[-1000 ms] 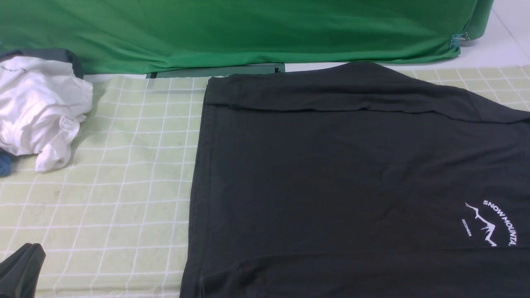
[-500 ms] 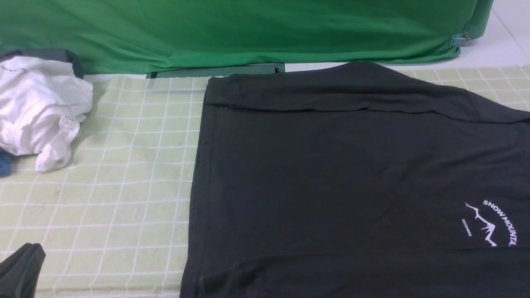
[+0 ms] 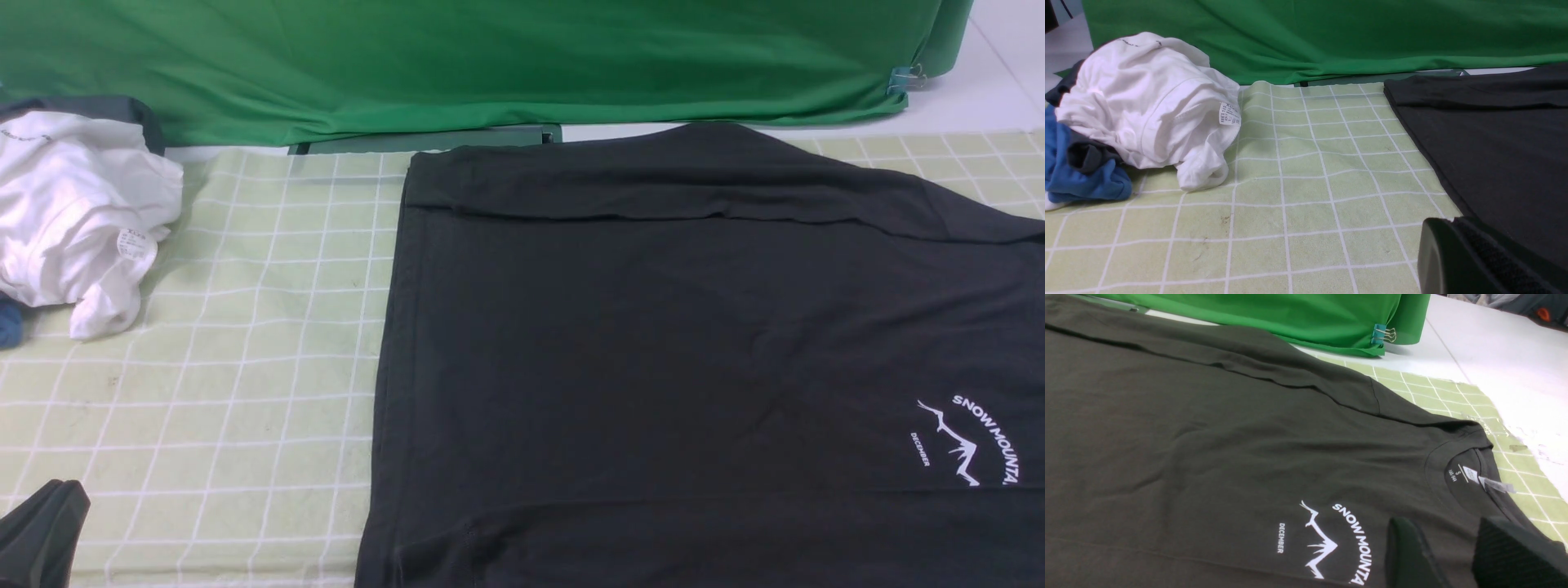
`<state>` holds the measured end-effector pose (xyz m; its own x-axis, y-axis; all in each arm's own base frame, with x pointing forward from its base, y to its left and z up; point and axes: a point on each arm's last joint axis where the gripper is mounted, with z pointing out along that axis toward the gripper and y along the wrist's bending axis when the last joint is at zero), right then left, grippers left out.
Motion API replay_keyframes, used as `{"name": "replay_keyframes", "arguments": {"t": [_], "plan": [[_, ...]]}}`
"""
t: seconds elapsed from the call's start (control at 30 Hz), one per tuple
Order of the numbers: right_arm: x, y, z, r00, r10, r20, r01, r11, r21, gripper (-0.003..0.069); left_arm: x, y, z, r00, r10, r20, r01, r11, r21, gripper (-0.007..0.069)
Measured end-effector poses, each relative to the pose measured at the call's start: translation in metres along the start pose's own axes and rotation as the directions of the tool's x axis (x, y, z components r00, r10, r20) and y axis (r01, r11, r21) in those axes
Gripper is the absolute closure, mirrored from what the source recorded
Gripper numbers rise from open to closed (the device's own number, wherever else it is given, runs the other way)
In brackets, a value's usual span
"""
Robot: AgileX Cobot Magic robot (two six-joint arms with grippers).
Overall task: Fold a long-sleeved shirt over a green coffee tablecloth.
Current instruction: 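Grasp the left edge of the dark T-shirt lying flat on the table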
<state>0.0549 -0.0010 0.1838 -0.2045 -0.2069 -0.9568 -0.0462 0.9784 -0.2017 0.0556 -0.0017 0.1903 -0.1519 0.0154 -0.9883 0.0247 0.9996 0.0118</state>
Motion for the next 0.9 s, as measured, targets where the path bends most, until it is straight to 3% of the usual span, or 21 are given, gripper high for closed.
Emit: {"name": "replay_keyframes", "arguments": {"t": [0.23, 0.27, 0.3, 0.33, 0.37, 0.4, 0.43, 0.5, 0.53, 0.6, 0.67, 0.77, 0.9], "plan": [[-0.002, 0.000, 0.000, 0.999, 0.023, 0.022, -0.023, 1.000, -0.002, 0.0415, 0.000, 0.000, 0.000, 1.000, 0.000, 0.000, 0.000, 1.000, 0.000, 0.0608], [-0.003, 0.001, 0.000, 0.990, 0.134, 0.036, -0.133, 0.991, -0.018, 0.0415, 0.000, 0.000, 0.000, 0.999, -0.033, 0.000, 0.033, 0.999, 0.037, 0.0608], [-0.004, 0.002, 0.000, 0.966, 0.254, 0.039, -0.253, 0.967, -0.036, 0.0415, -0.001, -0.002, 0.000, 0.992, -0.124, 0.005, 0.124, 0.992, 0.019, 0.0608], [-0.005, 0.004, 0.000, 0.917, 0.397, 0.035, -0.395, 0.917, -0.058, 0.0415, -0.002, -0.003, 0.000, 0.965, -0.262, 0.009, 0.261, 0.964, 0.040, 0.0608], [-0.006, 0.005, 0.000, 0.811, 0.585, 0.018, -0.582, 0.809, -0.085, 0.0415, -0.004, -0.005, 0.000, 0.900, -0.435, 0.012, 0.433, 0.899, 0.068, 0.0608], [-0.006, 0.006, 0.000, 0.749, 0.663, 0.009, -0.659, 0.746, -0.092, 0.0415, -0.005, -0.006, 0.000, 0.849, -0.529, 0.010, 0.525, 0.845, 0.098, 0.0608], [-0.006, 0.006, 0.000, 0.669, 0.743, -0.004, -0.740, 0.665, -0.100, 0.0415, -0.006, -0.008, -0.001, 0.757, -0.653, -0.003, 0.649, 0.752, 0.111, 0.0608], [-0.007, 0.007, -0.001, 0.575, 0.818, -0.018, -0.815, 0.571, -0.105, 0.0415, -0.008, -0.009, -0.001, 0.669, -0.743, -0.017, 0.738, 0.662, 0.130, 0.0608], [-0.007, 0.007, -0.001, 0.569, 0.822, -0.018, -0.819, 0.564, -0.105, 0.0415, -0.008, -0.009, -0.001, 0.654, -0.756, -0.019, 0.751, 0.646, 0.133, 0.0608], [-0.008, 0.007, -0.001, 0.501, 0.865, -0.022, -0.861, 0.496, -0.110, 0.0415, -0.009, -0.010, -0.001, 0.577, -0.817, -0.028, 0.811, 0.568, 0.144, 0.0608], [-0.008, 0.007, -0.001, 0.479, 0.878, -0.020, -0.873, 0.474, -0.114, 0.0415, -0.010, -0.009, -0.001, 0.553, -0.833, -0.023, 0.825, 0.545, 0.149, 0.0608], [-0.010, 0.006, -0.001, 0.461, 0.887, -0.009, -0.881, 0.457, -0.125, 0.0415, -0.013, -0.007, -0.001, 0.525, -0.851, 0.014, 0.839, 0.520, 0.162, 0.0608], [-0.019, 0.002, -0.002, 0.446, 0.892, 0.067, -0.870, 0.450, -0.201, 0.0474, -0.017, -0.003, -0.002, 0.462, -0.885, 0.055, 0.867, 0.463, 0.182, 0.0608]]}}
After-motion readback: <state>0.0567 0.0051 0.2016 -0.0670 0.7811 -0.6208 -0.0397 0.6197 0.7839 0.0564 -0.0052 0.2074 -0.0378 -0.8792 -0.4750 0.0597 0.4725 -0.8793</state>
